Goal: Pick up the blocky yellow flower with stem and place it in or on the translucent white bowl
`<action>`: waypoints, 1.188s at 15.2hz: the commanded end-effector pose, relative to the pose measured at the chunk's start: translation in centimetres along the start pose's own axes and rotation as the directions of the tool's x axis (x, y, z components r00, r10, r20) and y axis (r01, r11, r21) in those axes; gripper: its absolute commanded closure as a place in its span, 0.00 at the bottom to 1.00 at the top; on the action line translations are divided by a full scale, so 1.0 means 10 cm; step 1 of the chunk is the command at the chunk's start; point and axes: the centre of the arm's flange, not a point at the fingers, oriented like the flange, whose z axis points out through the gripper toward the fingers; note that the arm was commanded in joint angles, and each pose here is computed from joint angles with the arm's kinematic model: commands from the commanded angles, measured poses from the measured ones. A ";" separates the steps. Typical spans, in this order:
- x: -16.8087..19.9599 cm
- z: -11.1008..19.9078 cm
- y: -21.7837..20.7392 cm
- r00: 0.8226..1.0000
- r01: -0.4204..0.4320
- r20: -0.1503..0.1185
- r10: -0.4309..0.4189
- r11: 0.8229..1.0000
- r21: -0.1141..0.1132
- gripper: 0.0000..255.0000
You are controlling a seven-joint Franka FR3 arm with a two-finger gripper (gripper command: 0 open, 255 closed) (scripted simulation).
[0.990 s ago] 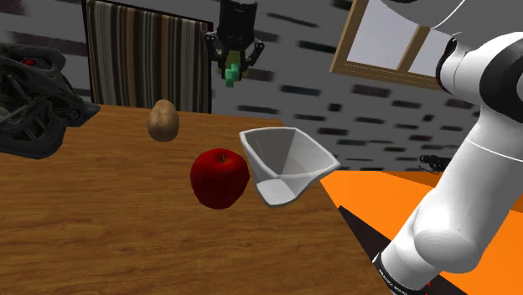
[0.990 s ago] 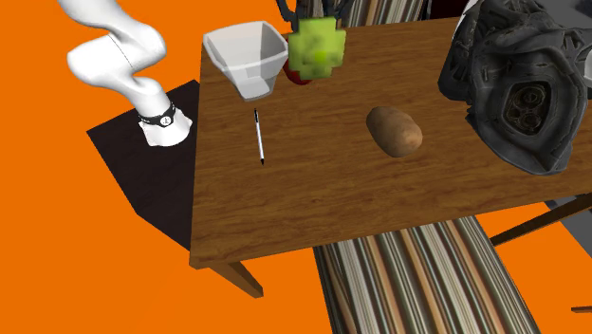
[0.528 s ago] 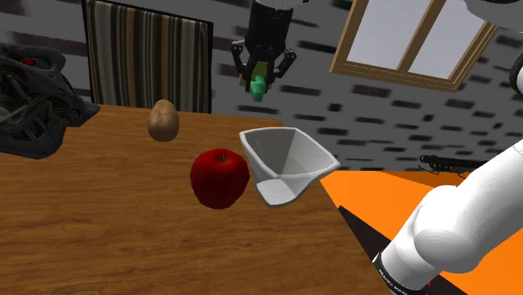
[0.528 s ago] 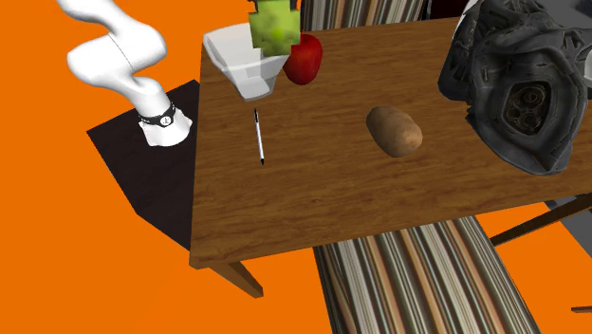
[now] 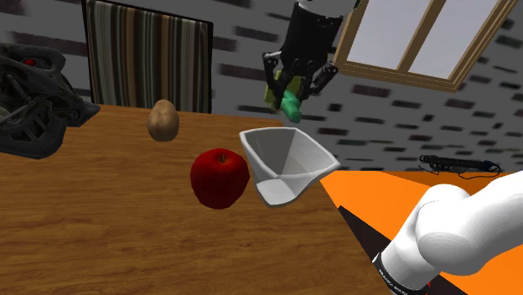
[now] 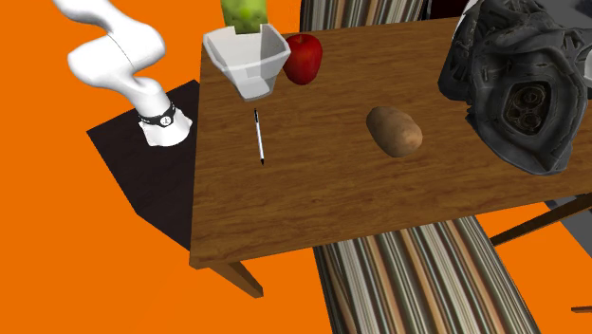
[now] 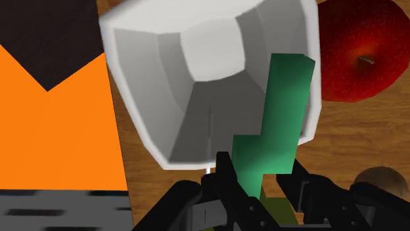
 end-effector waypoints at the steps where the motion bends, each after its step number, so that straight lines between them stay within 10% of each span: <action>1: -0.22 -0.04 0.14 1.000 -0.001 0.000 0.001 1.000 0.000 1.00; 18: -0.38 0.62 0.12 1.000 -0.001 0.000 0.001 1.000 0.000 1.00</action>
